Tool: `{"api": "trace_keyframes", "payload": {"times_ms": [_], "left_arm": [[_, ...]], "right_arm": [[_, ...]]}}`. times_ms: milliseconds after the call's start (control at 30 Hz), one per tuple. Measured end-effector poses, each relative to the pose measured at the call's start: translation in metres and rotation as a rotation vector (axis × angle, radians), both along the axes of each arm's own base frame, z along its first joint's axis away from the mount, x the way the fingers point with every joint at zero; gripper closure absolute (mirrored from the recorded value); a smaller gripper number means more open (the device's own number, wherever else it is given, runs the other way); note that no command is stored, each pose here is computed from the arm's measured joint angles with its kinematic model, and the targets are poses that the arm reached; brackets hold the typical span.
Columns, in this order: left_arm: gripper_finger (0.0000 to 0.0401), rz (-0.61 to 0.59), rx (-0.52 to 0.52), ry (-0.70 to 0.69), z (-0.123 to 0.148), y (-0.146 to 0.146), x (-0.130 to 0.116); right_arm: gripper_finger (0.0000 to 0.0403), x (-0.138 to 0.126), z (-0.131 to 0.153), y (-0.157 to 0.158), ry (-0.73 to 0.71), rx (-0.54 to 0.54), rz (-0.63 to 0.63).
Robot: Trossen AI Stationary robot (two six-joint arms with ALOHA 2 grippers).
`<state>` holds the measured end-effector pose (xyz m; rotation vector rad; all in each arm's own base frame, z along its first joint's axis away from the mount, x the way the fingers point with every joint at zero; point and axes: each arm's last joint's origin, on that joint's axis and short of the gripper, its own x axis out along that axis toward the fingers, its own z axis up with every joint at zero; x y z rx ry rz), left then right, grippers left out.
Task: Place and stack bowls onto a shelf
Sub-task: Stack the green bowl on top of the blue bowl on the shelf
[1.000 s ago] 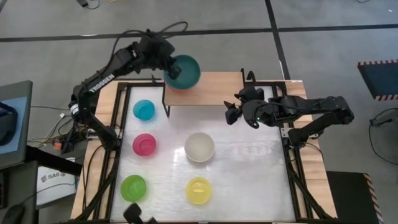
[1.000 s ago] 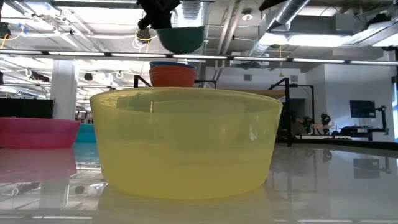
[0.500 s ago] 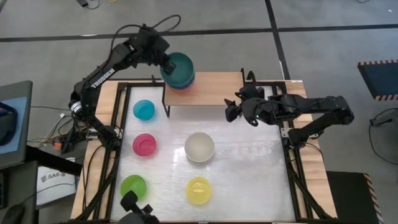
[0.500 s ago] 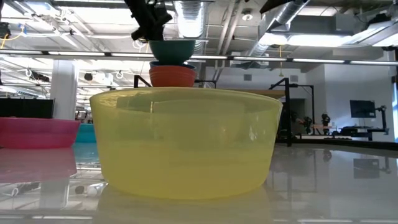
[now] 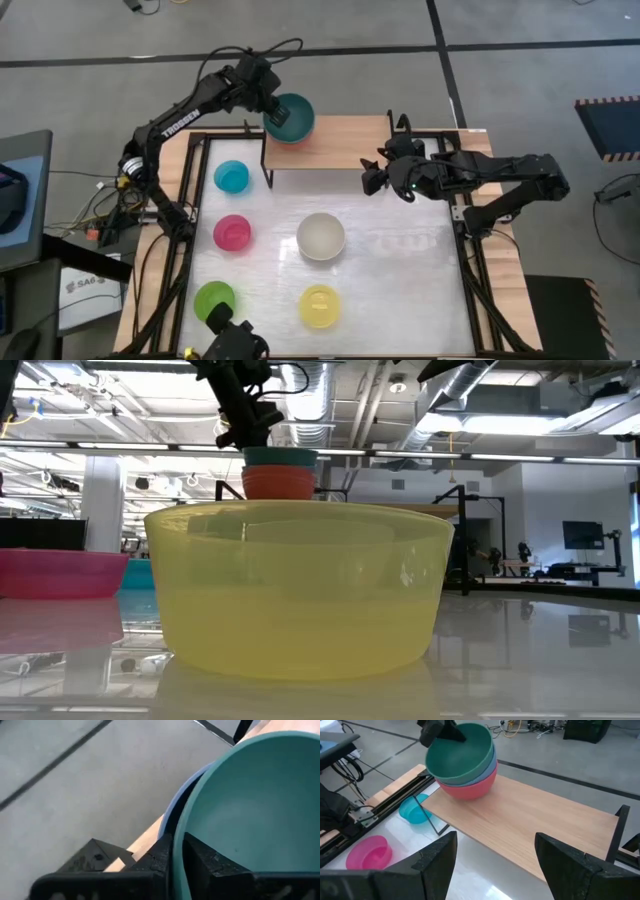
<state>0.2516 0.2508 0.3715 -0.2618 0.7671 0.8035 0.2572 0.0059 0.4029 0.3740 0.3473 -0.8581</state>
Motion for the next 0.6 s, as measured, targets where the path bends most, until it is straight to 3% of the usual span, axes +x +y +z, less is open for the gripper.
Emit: {"api": "trace_keyframes", "payload": {"times_ms": [167,333,600], "left_arm": [[0.0326,-0.002,-0.064,0.036,-0.011,0.003,0.000],[0.0292,0.013,-0.049,0.028,-0.008,0.003,0.001],[0.0273,0.005,0.082,-0.060,0.041,-0.001,-0.003]], "right_arm": [[0.0112,0.000,0.000,0.000,0.001,0.012,0.015],[0.0112,0.000,0.000,0.000,0.001,0.013,0.016],[0.0112,-0.001,-0.004,0.000,0.042,0.039,0.047]]}}
